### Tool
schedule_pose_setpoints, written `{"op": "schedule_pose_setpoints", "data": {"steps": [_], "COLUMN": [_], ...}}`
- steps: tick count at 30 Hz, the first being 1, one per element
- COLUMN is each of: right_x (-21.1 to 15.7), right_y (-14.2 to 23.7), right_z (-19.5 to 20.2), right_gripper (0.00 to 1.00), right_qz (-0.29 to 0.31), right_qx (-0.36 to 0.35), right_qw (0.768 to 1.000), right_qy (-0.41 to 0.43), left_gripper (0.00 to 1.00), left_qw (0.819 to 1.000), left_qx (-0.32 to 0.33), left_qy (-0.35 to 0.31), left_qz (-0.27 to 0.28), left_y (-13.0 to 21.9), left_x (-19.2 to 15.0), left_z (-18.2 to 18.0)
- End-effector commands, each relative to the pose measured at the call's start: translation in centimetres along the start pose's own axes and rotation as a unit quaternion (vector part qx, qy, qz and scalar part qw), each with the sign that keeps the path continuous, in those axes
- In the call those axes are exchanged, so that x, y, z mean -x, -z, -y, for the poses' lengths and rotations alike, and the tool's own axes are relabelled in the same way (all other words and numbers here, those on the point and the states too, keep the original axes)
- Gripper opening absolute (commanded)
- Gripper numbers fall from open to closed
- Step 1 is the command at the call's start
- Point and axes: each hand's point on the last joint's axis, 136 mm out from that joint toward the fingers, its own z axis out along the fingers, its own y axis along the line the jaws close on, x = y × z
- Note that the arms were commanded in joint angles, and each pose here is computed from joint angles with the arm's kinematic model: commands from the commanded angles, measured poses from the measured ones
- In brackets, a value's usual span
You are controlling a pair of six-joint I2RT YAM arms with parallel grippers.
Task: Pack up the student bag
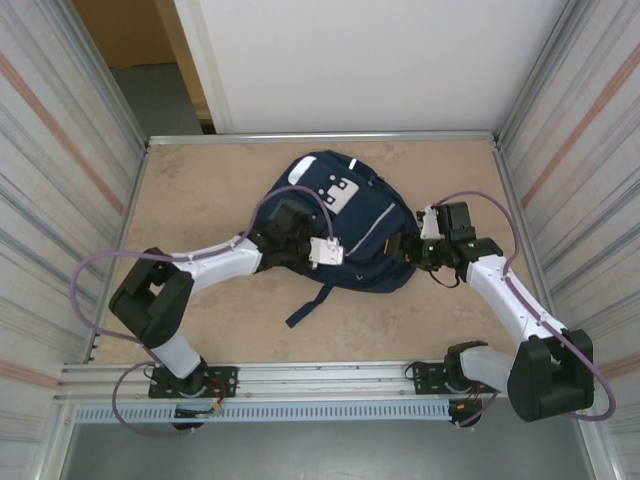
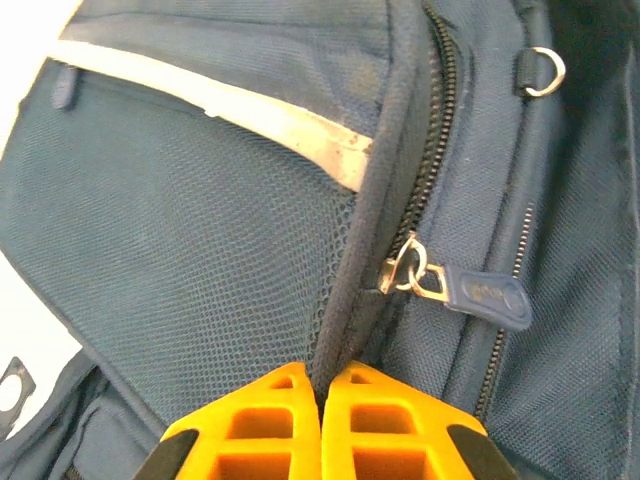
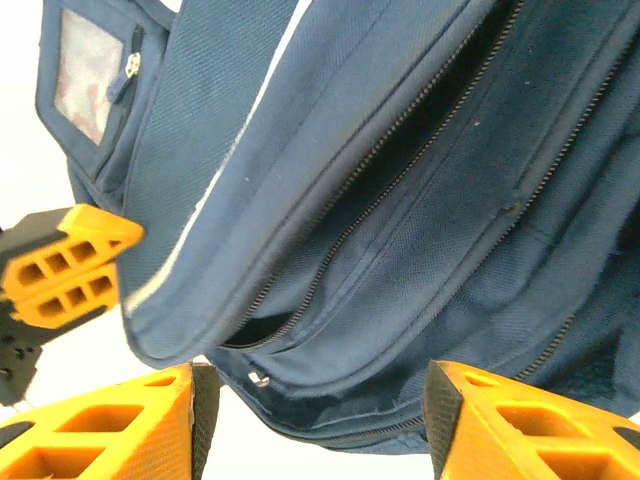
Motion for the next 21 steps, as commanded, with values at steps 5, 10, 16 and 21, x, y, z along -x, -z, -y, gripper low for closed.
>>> {"op": "schedule_pose_setpoints", "data": {"steps": [5, 10, 16, 21], "right_x": [-2.1, -3.1, -2.9, -3.8], "right_y": [0.8, 1.3, 0.9, -0.3], "right_z": [-4.8, -8.3, -7.9, -7.7], "right_gripper": [0.57, 0.51, 0.44, 0.43], "right_qz": [0.034, 0.092, 0.136, 0.111], "right_qx": [0.04, 0.036, 0.0, -0.023], "right_qw": [0.995, 0.978, 0.977, 0.986], "right_qy": [0.09, 0.182, 0.165, 0.123], "left_gripper": [0.0, 0.0, 0.0, 0.0], "left_qw": [0.974, 0.958, 0.914, 0.893], "left_qx": [-0.081, -0.127, -0.203, -0.22], "left_qy": [0.193, 0.223, 0.297, 0.344], "left_qz": [0.084, 0.129, 0.19, 0.187], "left_y": [3.1, 2.7, 3.1, 2.4], "left_x": [5.7, 7.1, 9.7, 9.7], "left_z": [-1.1, -0.2, -0.4, -0.5]}}
